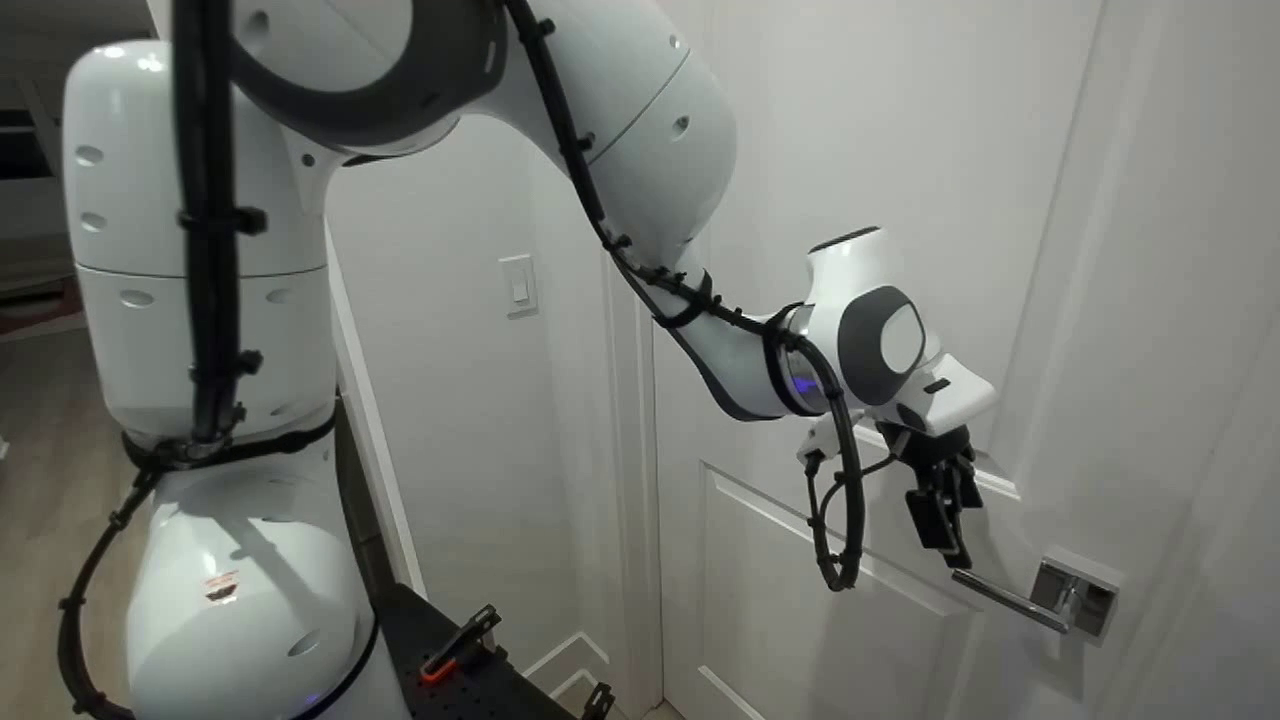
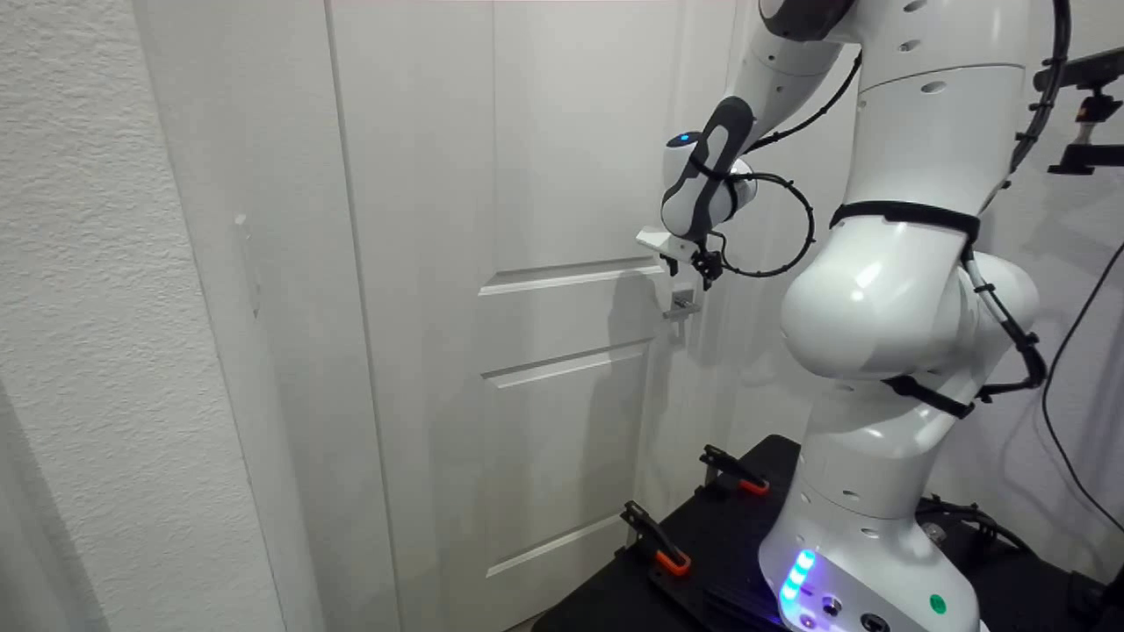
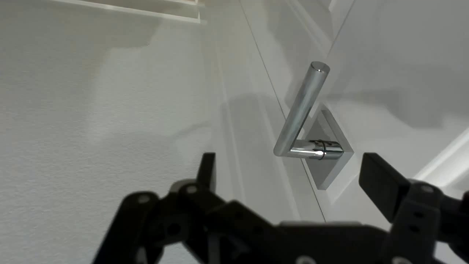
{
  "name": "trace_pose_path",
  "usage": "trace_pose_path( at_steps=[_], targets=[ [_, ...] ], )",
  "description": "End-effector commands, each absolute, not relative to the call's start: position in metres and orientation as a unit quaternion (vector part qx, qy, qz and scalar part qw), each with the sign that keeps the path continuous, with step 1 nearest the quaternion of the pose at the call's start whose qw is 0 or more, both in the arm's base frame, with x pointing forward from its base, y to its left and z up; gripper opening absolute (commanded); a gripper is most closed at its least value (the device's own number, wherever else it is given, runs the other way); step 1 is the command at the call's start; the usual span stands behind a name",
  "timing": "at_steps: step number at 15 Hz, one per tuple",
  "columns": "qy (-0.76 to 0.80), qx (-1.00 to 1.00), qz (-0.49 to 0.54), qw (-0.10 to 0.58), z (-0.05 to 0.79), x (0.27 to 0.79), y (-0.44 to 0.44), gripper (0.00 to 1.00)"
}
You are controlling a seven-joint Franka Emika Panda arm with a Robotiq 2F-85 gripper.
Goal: Open the door
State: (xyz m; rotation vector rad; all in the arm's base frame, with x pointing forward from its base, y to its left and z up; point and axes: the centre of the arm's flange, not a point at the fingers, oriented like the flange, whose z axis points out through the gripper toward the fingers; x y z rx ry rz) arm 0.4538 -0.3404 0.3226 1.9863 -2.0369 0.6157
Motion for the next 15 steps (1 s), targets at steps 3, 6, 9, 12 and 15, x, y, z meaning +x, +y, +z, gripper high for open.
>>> trace_pose_path(
  at_steps=[3,6,9,12,15],
  targets=[
    [-0.719,0.652,0.22,0.097,0.297,0.471,-0.359,1.0],
    [-0.73,0.643,0.216,0.091,0.282,0.475,-0.365,1.0],
    [-0.739,0.633,0.214,0.086,0.268,0.481,-0.368,1.0],
    [-0.744,0.628,0.213,0.084,0.255,0.485,-0.375,1.0],
    [-0.745,0.628,0.208,0.084,0.241,0.487,-0.383,1.0]
  ],
)
